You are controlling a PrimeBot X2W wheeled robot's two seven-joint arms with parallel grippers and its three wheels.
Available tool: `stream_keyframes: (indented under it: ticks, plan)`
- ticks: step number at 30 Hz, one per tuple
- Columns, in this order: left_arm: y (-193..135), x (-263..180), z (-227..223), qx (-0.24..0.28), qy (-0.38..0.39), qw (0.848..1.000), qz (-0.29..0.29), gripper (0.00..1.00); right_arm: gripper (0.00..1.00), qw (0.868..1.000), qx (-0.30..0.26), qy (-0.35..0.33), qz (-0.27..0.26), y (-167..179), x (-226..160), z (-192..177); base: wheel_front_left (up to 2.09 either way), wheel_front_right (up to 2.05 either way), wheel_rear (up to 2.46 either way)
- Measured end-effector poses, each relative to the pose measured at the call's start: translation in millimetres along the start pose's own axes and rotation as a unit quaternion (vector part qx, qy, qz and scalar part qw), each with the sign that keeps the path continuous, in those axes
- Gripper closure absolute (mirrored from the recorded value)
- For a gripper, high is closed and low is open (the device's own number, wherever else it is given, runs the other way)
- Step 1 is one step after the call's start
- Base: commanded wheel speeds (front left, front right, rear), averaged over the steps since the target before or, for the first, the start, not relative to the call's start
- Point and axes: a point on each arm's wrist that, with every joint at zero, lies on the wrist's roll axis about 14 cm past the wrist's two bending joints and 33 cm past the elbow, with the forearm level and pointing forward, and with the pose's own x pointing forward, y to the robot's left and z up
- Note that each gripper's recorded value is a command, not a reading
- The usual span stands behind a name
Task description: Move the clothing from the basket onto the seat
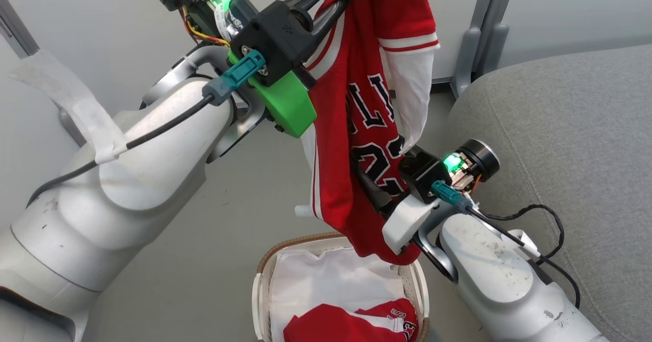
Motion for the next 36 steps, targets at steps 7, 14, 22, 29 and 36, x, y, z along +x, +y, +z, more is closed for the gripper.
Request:
stream_keyframes:
  ticks: [7,14,22,29,36]
  plan:
    - [0,2,7,-0.003,-0.013,1.0,0.003,1.0,0.96,0.999,0.014,0.039,0.025,14,-1,-22,0.0,0.0,0.0]
    - [9,-2,-4,-0.019,0.001,1.0,0.02,1.0,1.0,0.998,0.027,0.044,0.024,12,-1,-24,0.0,0.0,0.0]
    - [18,-27,-61,-0.101,0.069,0.99,0.07,0.16,1.0,0.999,0.037,0.033,0.007,2,-2,-19,0.0,0.0,0.0]
    - [6,-59,-114,-0.167,0.126,0.972,0.105,0.0,1.0,0.998,0.059,0.031,-0.017,-8,-6,-21,0.0,0.0,0.0]
    - [-25,-90,-150,-0.237,0.158,0.95,0.128,0.0,1.0,0.996,0.072,0.028,-0.053,-28,-10,-22,0.0,0.0,0.0]
